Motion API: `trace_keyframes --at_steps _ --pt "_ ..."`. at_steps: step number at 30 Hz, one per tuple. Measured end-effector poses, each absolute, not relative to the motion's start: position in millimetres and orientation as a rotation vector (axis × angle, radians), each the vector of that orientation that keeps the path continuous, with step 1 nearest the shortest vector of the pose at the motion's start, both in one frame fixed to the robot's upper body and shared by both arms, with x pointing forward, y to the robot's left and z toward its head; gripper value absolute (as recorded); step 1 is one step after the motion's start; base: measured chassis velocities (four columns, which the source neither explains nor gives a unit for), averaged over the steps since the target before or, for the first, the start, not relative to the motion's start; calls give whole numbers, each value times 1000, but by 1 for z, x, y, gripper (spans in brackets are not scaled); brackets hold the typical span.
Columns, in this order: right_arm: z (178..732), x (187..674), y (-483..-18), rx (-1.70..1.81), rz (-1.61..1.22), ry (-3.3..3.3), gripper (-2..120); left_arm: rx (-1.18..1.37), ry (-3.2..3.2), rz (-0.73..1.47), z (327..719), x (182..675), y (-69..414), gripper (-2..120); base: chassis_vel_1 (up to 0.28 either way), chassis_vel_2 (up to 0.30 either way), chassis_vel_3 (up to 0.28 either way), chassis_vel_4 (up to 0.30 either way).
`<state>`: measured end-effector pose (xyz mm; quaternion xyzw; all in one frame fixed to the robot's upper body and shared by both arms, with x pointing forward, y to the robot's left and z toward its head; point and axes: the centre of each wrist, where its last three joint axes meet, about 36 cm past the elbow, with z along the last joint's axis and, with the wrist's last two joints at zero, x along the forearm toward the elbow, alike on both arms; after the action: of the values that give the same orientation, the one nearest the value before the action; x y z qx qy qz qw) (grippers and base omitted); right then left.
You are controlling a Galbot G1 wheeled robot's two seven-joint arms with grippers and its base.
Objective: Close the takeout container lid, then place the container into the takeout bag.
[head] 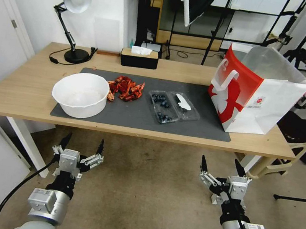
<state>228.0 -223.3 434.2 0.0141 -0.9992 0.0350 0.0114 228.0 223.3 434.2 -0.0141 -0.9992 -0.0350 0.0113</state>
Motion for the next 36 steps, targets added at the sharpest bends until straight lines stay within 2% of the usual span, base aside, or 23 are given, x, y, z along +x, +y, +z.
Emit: trace_keyframes --at_steps 8,10,12,14,36 --pt "434 229 -219 60 107 -3114 100 -36 -3118 -84 435 231 221 100 0 0 0 0" --pt "434 231 -213 84 111 -3108 100 -25 -3123 -29 439 238 216 100 0 0 0 0" --pt "436 242 -178 235 91 -3075 100 -4 -3111 147 451 259 196 100 0 0 0 0" --pt "437 245 -172 258 95 -3069 100 -7 -3082 243 460 272 183 100 0 0 0 0" --pt "434 249 -179 219 97 -3068 100 -47 -3057 203 447 267 187 100 0 0 0 0"
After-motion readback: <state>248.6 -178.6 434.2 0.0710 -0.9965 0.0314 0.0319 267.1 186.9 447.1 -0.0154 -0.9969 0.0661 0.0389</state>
